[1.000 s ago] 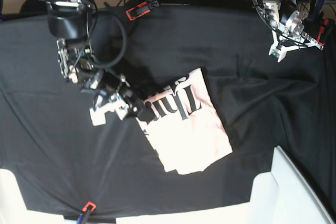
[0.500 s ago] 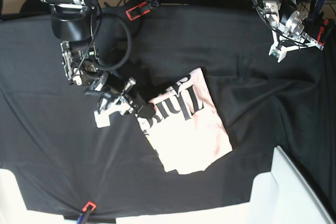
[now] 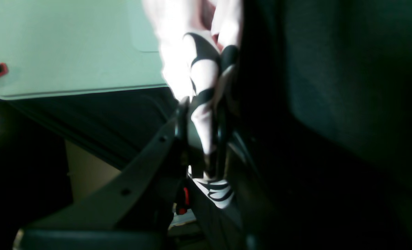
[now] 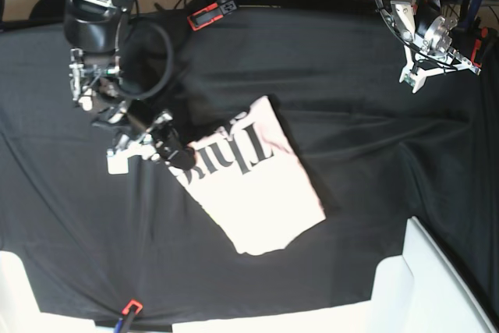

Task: Fold the T-shirt properly
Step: 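Grasp the shirt's lettered edge with the right gripper and drag it square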

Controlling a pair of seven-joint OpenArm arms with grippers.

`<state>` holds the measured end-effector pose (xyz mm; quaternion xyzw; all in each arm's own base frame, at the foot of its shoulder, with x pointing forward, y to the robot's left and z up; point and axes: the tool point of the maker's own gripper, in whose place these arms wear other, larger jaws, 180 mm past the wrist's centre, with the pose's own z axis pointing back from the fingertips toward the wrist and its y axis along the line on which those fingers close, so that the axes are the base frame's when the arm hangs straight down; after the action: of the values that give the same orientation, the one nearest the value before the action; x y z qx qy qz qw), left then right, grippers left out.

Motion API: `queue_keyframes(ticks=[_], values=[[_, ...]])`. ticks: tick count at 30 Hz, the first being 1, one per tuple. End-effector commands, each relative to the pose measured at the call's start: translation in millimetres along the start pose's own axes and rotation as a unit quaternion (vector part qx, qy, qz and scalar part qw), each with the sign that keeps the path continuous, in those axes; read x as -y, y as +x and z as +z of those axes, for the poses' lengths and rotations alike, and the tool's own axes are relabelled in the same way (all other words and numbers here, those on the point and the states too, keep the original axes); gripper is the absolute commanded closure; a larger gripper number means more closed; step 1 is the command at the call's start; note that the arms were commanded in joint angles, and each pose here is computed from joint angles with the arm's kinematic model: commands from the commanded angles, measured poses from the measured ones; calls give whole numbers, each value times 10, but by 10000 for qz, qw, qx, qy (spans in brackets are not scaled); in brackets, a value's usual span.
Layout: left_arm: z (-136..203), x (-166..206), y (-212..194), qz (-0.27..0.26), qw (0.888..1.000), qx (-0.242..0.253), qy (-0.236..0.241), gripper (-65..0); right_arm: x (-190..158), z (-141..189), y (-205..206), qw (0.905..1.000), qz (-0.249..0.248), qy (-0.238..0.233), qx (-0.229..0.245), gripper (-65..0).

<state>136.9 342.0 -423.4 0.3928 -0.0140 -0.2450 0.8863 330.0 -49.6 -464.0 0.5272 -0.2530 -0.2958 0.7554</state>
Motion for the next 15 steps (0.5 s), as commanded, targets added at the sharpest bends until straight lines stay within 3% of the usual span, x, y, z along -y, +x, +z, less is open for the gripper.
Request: queue_keyframes(ticks=[1,15], values=[[15,-127,-21,22,9998,-42,210,-18,-44,53,159,9998,73,58,151,-1],[15,-137,-12,28,9997,-37,222,-18,476,600,-12,9968,-660,-313,311,-1]])
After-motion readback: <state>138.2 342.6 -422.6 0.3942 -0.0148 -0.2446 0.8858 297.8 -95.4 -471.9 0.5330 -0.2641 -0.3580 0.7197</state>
